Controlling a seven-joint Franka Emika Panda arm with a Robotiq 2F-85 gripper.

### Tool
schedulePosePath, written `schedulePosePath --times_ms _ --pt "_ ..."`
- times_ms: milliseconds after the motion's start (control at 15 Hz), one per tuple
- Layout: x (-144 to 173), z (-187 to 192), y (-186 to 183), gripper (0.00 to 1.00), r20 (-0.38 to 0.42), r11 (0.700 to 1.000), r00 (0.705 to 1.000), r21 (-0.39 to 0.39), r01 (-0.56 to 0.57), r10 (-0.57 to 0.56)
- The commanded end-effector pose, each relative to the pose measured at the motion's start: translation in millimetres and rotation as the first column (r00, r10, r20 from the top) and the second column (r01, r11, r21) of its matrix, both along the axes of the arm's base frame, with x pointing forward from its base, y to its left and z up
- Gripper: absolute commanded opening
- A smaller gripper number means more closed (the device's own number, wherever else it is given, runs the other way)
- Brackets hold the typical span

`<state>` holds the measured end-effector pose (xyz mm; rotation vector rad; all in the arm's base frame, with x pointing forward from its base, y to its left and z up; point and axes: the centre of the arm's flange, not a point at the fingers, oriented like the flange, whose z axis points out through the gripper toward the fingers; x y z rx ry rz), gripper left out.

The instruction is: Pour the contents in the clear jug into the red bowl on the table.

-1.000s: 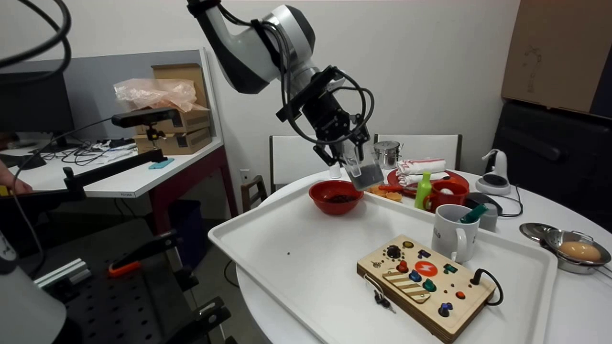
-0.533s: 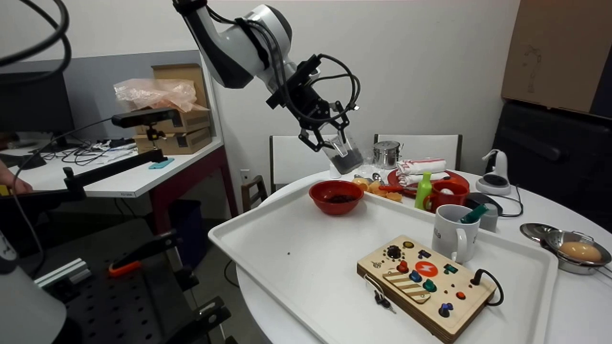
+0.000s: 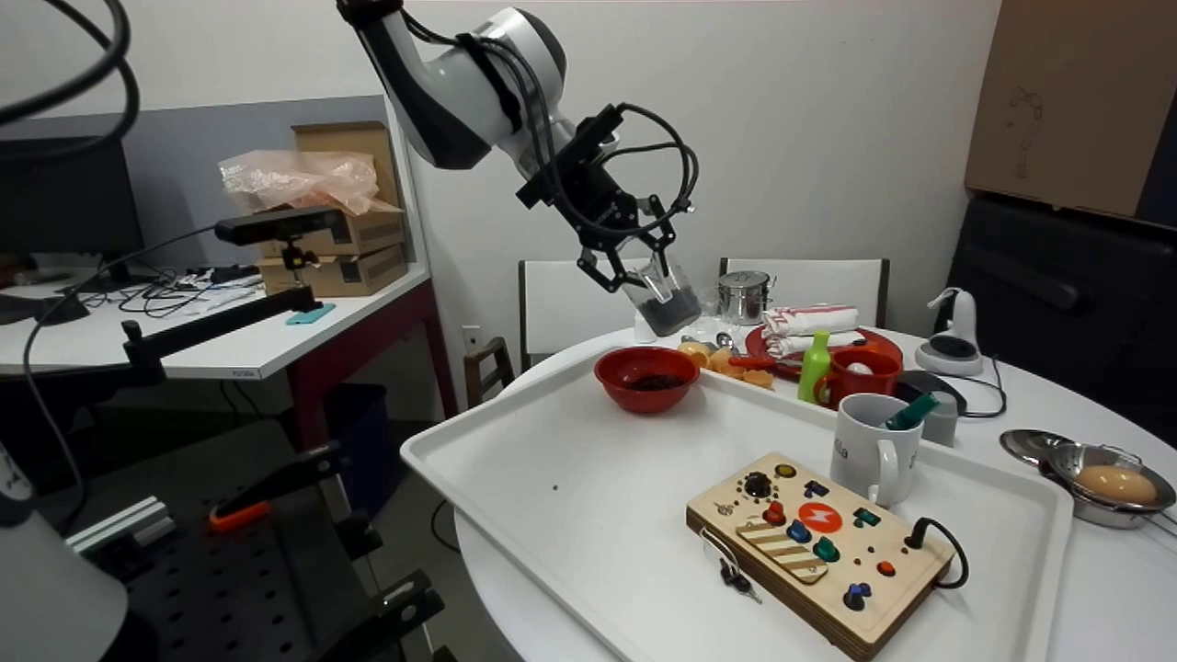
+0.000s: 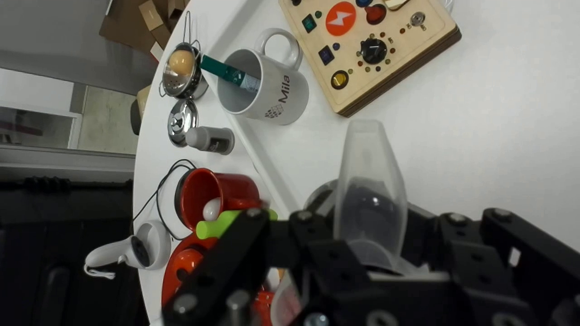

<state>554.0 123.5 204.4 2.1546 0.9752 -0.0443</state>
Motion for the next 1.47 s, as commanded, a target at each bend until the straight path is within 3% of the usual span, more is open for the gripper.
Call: schedulePosePath --times_ms 0,333,1067,1133,1400 --pt "0.9 -3.7 -18.0 0.10 -0.039 0.993 0.996 -0.084 -0.085 0.082" --pt "-5.7 -27.9 -35.2 0.10 -0.148 0.943 0.961 -0.205 -0.262 0.235" --pt "-12.8 -44.8 43.3 0.10 -0.213 0.778 0.859 -0.364 -0.511 0.465" --pt "-19.7 -42.2 35.2 0.10 -0.199 0.816 0.873 -0.311 -0.487 0.445" --pt "-21.1 -44.1 37.0 0.11 -0.203 0.815 0.872 -0.309 -0.490 0.447"
